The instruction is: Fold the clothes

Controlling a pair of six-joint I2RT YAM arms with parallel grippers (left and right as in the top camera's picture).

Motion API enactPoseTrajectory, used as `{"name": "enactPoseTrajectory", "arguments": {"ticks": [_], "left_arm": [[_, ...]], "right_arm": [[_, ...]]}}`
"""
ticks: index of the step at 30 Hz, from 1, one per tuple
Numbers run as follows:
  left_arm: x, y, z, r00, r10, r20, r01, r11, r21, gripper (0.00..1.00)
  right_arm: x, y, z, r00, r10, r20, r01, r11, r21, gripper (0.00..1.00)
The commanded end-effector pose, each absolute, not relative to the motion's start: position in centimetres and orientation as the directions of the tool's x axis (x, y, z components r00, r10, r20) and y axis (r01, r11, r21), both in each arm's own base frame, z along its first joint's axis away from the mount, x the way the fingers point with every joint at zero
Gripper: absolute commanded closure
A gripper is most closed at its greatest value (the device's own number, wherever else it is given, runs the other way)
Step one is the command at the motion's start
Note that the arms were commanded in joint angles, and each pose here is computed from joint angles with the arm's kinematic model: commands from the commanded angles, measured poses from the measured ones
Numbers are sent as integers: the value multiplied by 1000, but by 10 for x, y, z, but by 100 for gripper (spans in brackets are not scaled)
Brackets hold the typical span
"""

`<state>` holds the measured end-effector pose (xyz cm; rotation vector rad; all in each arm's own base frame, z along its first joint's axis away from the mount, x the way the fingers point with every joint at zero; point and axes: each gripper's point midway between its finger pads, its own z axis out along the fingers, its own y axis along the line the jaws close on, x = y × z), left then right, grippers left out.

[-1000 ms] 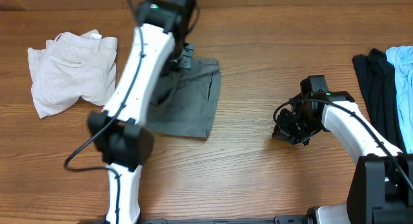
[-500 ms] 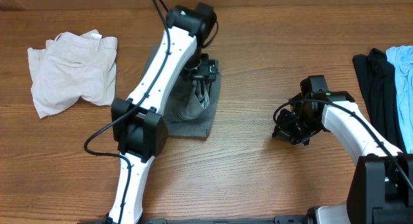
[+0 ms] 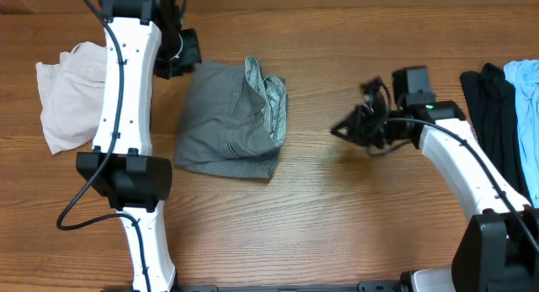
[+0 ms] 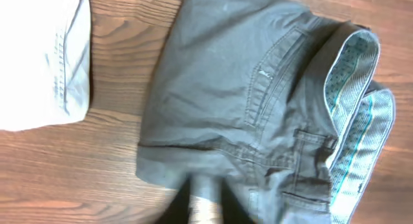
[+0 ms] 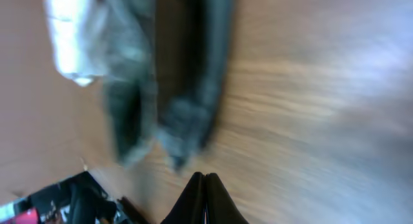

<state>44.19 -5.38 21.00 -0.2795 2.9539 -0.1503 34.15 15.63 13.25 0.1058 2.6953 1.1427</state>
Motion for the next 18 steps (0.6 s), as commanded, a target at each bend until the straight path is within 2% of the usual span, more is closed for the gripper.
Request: {"name": "enactPoseTrajectory", "arguments": {"ticks": [1,6,8,14,18], "left_arm": [[439,-65,208,-987,-49,-151,-26,989,-147,96],[429,-66,189,-997,-12,-81,0,990,-141,95],[424,-65,179,-999,-11,-44,-5,990,-139,94],[408,-69,147,-997,-11,73,-22,988,-154,90],[400,-68,122,-992,-10,128,-29,989,-147,89]], "right_arm": [[343,197,165,-969,111,-219,-105,620,778,96],[350,252,175,-919,38,-391,-283,626,727,96],[353,266,166,-911,37,-411,-290,652,700,96],[360,294,107,-948,47,-315,-201,680,705,96],[357,284,57,-980,85,-178,-59,737,674,96]]}}
